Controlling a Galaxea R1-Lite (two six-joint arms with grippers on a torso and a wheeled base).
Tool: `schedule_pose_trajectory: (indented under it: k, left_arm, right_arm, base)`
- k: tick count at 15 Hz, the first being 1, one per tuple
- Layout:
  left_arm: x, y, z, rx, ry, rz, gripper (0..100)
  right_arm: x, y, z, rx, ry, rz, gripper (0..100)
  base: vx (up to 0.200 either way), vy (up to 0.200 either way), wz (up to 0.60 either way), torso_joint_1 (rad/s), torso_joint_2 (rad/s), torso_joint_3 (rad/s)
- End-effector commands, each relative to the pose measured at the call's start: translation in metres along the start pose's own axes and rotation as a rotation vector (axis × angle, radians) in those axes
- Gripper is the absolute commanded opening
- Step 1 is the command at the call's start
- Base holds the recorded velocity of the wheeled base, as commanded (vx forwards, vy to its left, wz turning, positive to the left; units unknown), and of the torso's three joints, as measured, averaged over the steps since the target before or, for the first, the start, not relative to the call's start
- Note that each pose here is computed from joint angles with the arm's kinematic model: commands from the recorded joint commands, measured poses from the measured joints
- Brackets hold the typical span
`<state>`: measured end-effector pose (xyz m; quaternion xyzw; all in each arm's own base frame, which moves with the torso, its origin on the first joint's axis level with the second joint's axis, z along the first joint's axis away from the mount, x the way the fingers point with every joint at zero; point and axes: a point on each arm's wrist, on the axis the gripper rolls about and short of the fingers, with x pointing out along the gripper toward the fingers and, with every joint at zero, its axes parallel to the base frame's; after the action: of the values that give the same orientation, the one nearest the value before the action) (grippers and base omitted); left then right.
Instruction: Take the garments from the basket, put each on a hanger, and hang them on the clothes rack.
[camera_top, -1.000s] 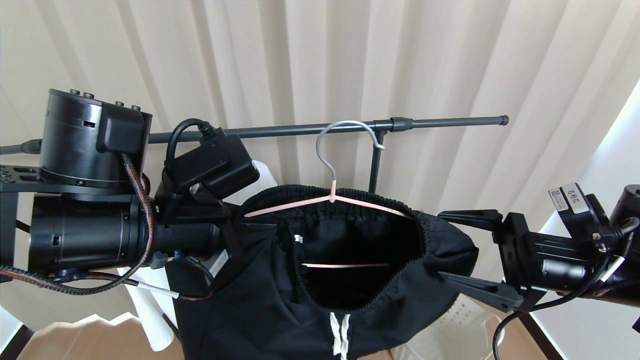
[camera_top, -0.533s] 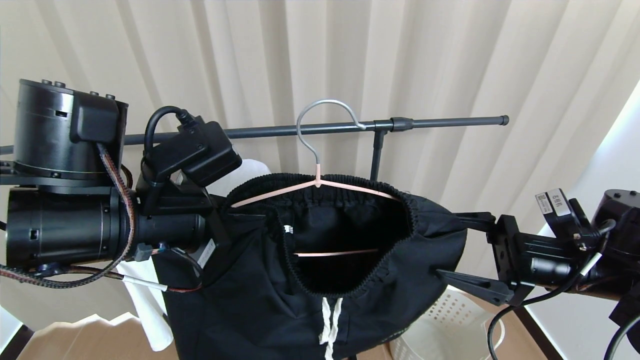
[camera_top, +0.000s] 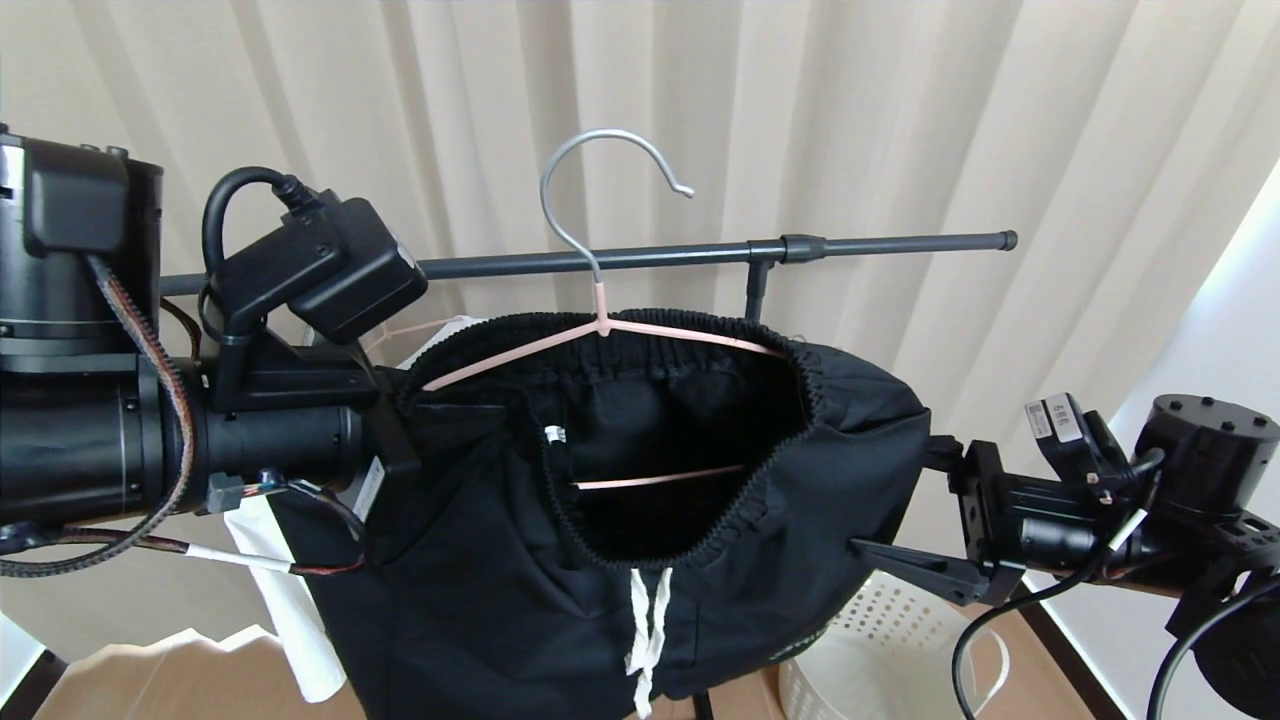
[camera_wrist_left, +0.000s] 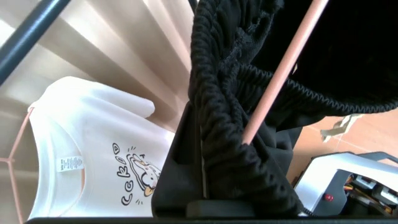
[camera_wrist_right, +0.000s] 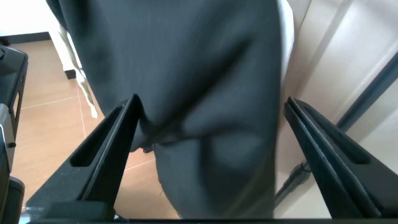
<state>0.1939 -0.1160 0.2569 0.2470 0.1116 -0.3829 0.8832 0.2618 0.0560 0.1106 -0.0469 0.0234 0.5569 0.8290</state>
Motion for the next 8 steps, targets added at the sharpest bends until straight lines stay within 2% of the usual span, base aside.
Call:
schedule_pose_trajectory:
  k: [1, 4, 5, 6, 8]
  left_arm:
    - [-0.0062, -0.0001, 0.0016, 0.002, -0.014, 0.009, 0]
    - [-0.0084, -0.0013, 0.0003, 0.001, -0.014, 0.009, 0]
    - [-0.0082, -0.0014, 0.0, 0.0, -0.013, 0.009, 0]
    - [-0.0085, -0.0018, -0.0006, -0.002, -0.012, 0.008, 0]
    - [-0.0103, -0.0034, -0.0029, -0.044, -0.009, 0.007, 0]
  right_arm:
    - [0.0023, -0.0028, -0.0074, 0.024, 0.014, 0.0, 100]
    - [0.0024, -0.0031, -0.007, 0.021, 0.013, -0.005, 100]
    - [0.0023, -0.0031, -0.0066, 0.02, 0.013, -0.007, 0]
    - [0.0024, -0.0033, -0.0063, 0.02, 0.012, -0.007, 0]
    - [0.0024, -0.0044, -0.0048, 0.015, 0.008, -0.008, 0]
  base:
    - [0.0, 0.0, 0.0, 0.0, 0.0, 0.0]
    - [0.0, 0.0, 0.0, 0.0, 0.0, 0.0]
    - [0.0, 0.0, 0.0, 0.0, 0.0, 0.0]
    - [0.0, 0.0, 0.0, 0.0, 0.0, 0.0]
    - [0.0, 0.0, 0.0, 0.0, 0.0, 0.0]
